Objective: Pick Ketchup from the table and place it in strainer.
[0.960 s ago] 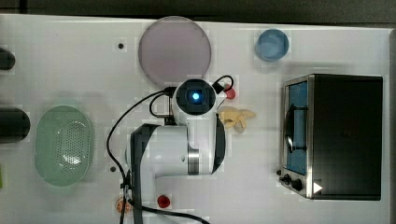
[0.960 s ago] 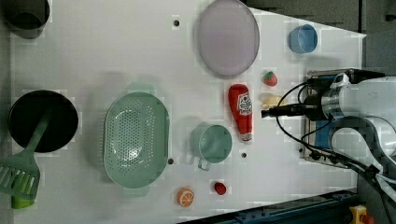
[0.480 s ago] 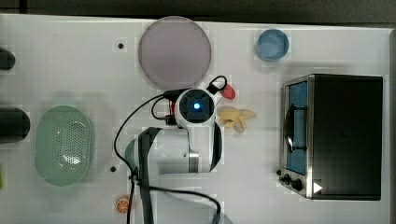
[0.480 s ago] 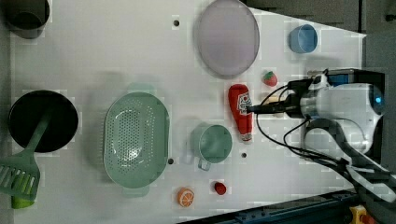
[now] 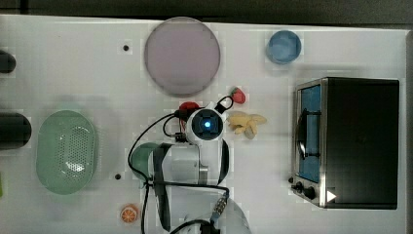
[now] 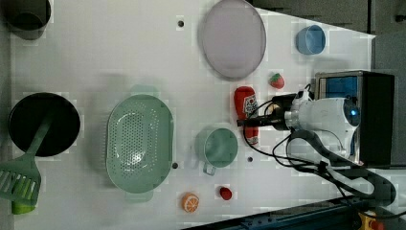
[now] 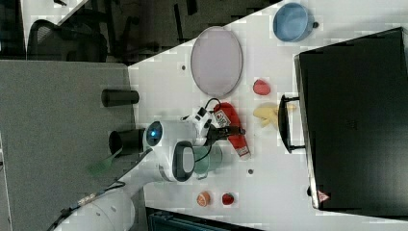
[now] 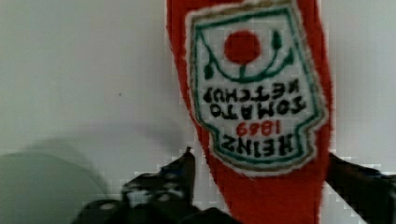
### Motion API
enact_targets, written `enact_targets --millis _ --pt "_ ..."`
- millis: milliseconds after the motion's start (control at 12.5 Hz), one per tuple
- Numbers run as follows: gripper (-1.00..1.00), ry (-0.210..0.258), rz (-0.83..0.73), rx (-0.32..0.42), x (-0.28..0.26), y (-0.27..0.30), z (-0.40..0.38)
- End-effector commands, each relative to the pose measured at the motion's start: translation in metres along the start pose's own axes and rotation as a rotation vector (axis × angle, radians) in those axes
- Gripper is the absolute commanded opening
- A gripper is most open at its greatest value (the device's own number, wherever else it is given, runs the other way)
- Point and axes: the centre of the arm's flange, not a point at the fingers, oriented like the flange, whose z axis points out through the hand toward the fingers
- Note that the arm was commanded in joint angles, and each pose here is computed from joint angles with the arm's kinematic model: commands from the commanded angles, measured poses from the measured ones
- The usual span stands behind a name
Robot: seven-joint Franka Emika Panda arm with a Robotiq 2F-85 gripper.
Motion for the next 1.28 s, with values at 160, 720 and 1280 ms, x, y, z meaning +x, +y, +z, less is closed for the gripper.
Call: enact_targets --millis 160,720,1280 --pt "0.25 0.064 -0.056 -0.010 0.015 -0.006 -0.024" --pt "0.25 0.105 -0.105 -0.051 0.022 -0.040 -0.155" --pt "0.25 0.098 0.042 -0.087 0.002 -0.147 -0.262"
